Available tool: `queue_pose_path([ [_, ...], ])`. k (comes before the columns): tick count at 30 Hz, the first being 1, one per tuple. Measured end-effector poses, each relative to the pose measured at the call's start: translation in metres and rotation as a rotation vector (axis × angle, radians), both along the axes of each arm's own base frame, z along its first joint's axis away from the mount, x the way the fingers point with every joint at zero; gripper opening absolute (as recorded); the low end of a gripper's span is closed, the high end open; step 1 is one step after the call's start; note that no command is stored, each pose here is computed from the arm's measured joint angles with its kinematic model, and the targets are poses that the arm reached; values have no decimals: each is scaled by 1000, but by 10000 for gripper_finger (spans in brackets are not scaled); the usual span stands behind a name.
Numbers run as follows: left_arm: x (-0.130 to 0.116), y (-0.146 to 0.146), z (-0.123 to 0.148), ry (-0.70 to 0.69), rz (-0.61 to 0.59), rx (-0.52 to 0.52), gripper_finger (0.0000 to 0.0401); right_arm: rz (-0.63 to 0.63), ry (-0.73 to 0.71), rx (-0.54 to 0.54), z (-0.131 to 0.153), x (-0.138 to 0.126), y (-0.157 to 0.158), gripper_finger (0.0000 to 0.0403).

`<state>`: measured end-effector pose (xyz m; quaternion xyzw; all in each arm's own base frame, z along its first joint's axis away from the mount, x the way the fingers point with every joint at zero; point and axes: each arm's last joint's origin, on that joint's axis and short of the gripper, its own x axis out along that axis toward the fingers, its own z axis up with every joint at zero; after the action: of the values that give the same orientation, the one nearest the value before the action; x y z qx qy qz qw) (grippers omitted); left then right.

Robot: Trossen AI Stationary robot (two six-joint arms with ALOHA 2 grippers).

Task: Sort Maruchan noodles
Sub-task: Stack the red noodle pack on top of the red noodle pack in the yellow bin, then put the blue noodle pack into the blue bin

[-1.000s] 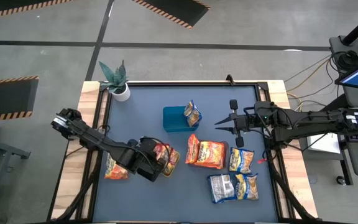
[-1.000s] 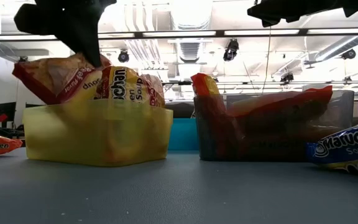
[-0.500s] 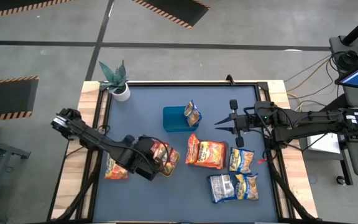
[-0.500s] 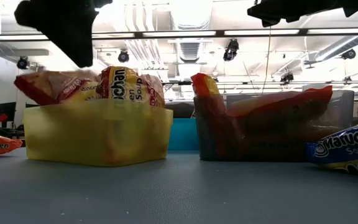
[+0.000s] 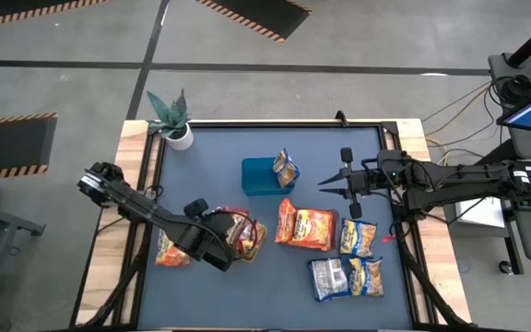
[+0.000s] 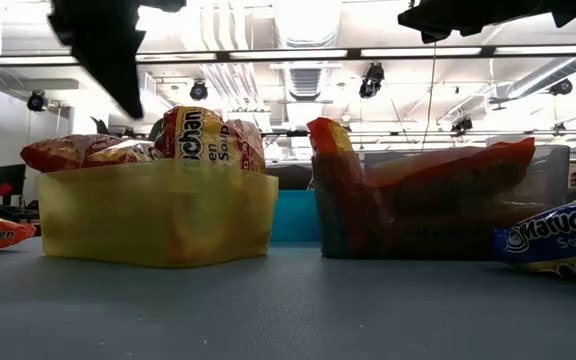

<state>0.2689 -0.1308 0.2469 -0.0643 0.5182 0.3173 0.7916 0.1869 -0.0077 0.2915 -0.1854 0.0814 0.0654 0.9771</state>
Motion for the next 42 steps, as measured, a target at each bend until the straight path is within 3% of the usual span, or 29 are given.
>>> queue_pose_path([
  [5,-1,3,-23,-75,61,48,38,-1,0,0,0,0,0,59],
  [15,4,4,-59,-277,135,4,37,-7,0,-2,0,0,0,59],
  [22,4,4,-49,-228,116,13,37,-7,0,-1,0,0,0,59],
  [28,0,9,-32,-152,115,108,37,-7,0,-1,0,0,0,59],
  [33,-4,15,-49,-226,168,174,37,-7,0,-1,0,0,0,59],
  [42,-13,19,-82,-230,244,147,37,-6,-1,-6,0,0,0,59],
])
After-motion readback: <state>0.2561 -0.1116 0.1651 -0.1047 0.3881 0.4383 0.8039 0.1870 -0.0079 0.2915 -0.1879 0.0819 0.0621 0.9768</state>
